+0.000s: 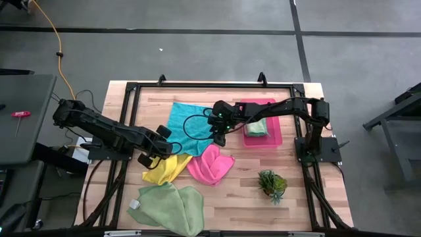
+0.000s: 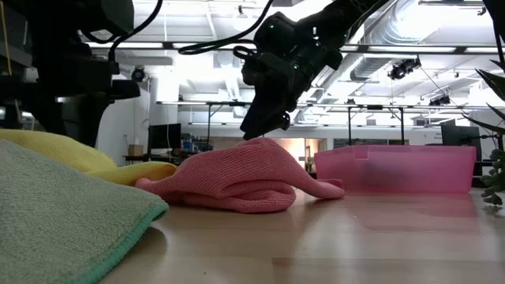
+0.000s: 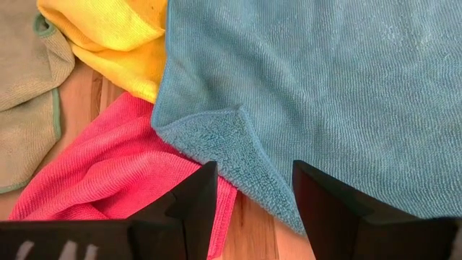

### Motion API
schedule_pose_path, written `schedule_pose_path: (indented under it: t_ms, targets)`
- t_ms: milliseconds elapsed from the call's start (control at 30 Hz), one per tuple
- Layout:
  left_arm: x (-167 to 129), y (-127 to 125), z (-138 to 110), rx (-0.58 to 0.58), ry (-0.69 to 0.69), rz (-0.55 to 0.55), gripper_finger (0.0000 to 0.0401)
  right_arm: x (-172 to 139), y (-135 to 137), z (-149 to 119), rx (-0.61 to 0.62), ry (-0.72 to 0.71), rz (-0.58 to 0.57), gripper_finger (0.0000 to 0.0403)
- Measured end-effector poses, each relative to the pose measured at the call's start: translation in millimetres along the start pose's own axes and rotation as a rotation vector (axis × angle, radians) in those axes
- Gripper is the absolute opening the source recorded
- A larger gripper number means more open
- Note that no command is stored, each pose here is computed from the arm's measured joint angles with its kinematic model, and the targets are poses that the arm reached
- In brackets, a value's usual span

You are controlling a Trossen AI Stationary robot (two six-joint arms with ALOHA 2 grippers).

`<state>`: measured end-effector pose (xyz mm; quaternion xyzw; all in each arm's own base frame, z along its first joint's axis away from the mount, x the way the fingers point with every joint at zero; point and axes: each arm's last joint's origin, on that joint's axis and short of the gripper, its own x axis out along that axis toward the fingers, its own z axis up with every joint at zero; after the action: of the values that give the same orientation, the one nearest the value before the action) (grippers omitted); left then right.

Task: Fold microfiber towels
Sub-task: Fold the blue microfiber cloth

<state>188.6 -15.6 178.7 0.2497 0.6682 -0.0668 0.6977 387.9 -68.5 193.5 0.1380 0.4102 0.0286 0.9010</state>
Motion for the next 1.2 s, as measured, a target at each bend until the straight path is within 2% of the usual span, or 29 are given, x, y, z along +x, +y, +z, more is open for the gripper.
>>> schedule_pose_path:
  t_ms: [367, 533, 833, 1200]
  targets:
    - [9, -6, -6, 0.008, 0.025, -0.039, 0.0131, 0, 0, 0, 0.023, 0.0, 0.0, 0.0172]
    - [10, -5, -6, -0.01, 0.023, -0.008, 0.0131, 0, 0, 0, 0.029, 0.0, 0.0, 0.0172]
    - [16, -7, -11, -0.008, 0.052, -0.02, 0.0129, 0, 0, 0, 0.029, 0.0, 0.0, 0.0172]
    - [14, -5, -8, -0.031, 0.025, -0.007, 0.0056, 0, 0, 0, 0.029, -0.001, 0.0, 0.0172]
